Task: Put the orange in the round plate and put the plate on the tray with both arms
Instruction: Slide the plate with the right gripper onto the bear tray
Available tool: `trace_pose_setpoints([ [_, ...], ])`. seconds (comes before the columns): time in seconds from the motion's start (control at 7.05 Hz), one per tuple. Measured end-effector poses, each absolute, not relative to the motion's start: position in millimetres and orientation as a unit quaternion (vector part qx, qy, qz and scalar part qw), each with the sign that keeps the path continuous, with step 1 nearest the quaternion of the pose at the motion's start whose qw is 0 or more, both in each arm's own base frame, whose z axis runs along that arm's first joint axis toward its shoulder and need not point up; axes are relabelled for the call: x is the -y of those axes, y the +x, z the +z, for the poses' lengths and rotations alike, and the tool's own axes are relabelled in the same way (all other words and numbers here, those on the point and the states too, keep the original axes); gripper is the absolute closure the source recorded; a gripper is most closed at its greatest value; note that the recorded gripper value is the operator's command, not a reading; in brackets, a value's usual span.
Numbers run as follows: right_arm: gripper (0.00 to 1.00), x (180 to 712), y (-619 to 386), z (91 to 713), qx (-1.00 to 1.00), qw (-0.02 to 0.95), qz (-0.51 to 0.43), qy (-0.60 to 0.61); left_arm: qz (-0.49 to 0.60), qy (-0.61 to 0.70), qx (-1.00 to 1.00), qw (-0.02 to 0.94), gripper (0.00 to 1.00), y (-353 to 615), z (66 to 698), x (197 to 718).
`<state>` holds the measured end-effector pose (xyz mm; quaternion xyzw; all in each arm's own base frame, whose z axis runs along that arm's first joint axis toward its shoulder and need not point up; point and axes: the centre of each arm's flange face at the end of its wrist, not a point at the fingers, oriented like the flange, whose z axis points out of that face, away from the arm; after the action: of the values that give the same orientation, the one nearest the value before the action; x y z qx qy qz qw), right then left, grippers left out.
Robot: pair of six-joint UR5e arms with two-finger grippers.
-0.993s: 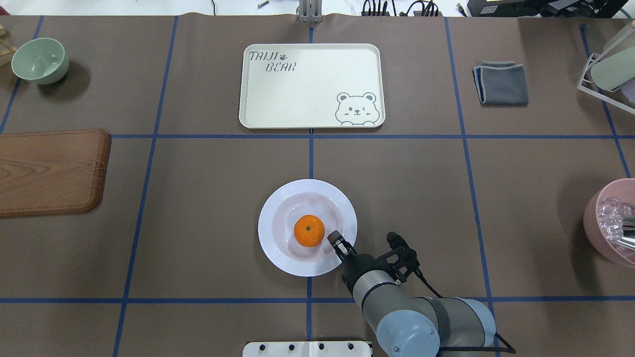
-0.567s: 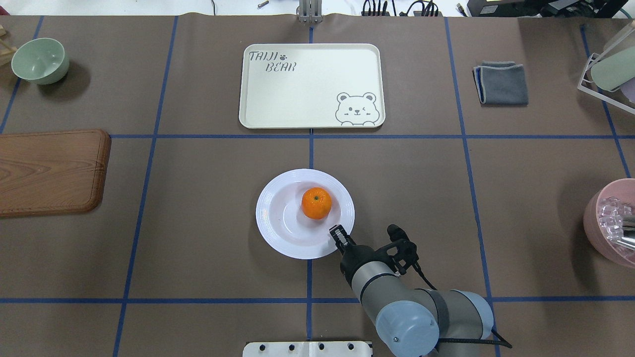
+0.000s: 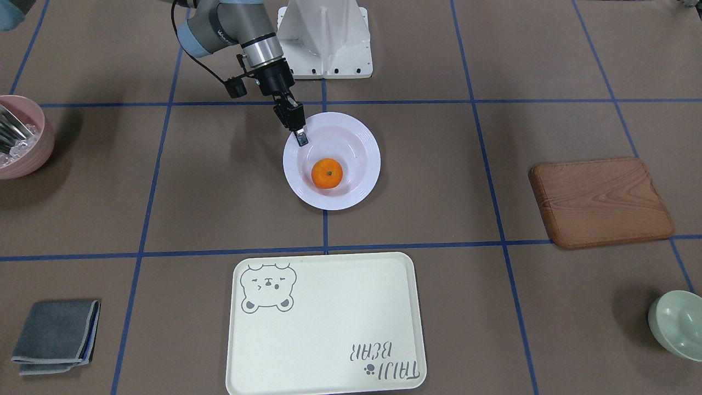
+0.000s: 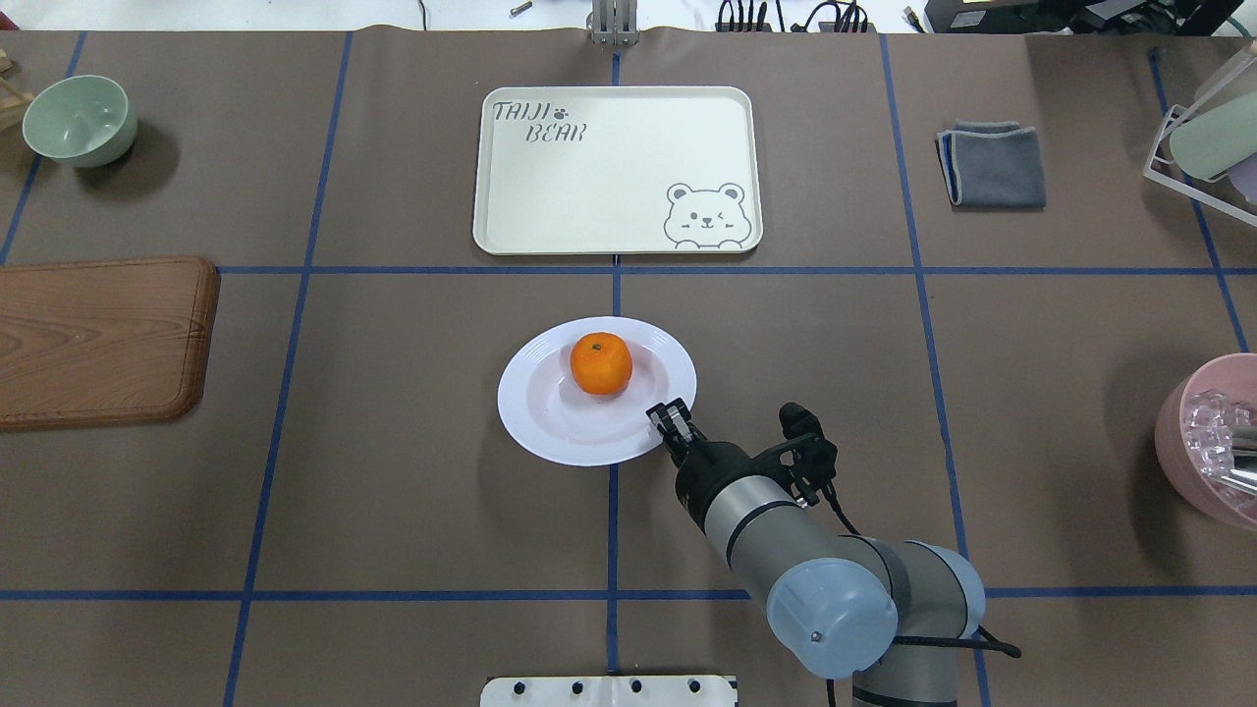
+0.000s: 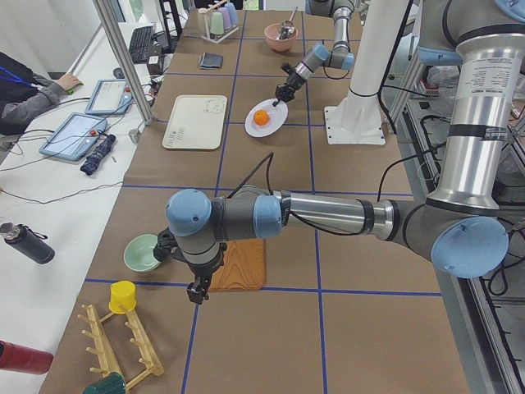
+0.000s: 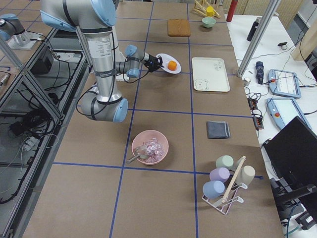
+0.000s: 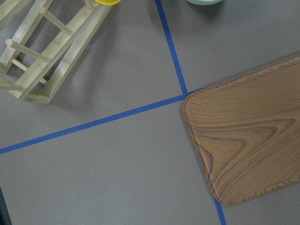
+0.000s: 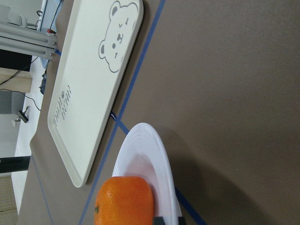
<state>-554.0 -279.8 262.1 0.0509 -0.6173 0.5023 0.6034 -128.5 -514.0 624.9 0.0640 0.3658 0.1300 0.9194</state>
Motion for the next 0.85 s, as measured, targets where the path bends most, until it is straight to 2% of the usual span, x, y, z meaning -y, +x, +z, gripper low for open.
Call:
trace_pose_setpoints([
  [0.43, 1.0, 306.8, -535.7, 244.1, 0.629, 0.56, 0.532, 0.09, 0.129, 0.064, -0.366, 0.92, 0.01, -128.5, 624.3, 514.2],
  [0.85, 1.0, 377.2, -508.0, 211.6, 0.634, 0.51, 0.567, 0.124, 0.126, 0.065, -0.365, 0.92, 0.01, -128.5, 623.3, 504.9],
])
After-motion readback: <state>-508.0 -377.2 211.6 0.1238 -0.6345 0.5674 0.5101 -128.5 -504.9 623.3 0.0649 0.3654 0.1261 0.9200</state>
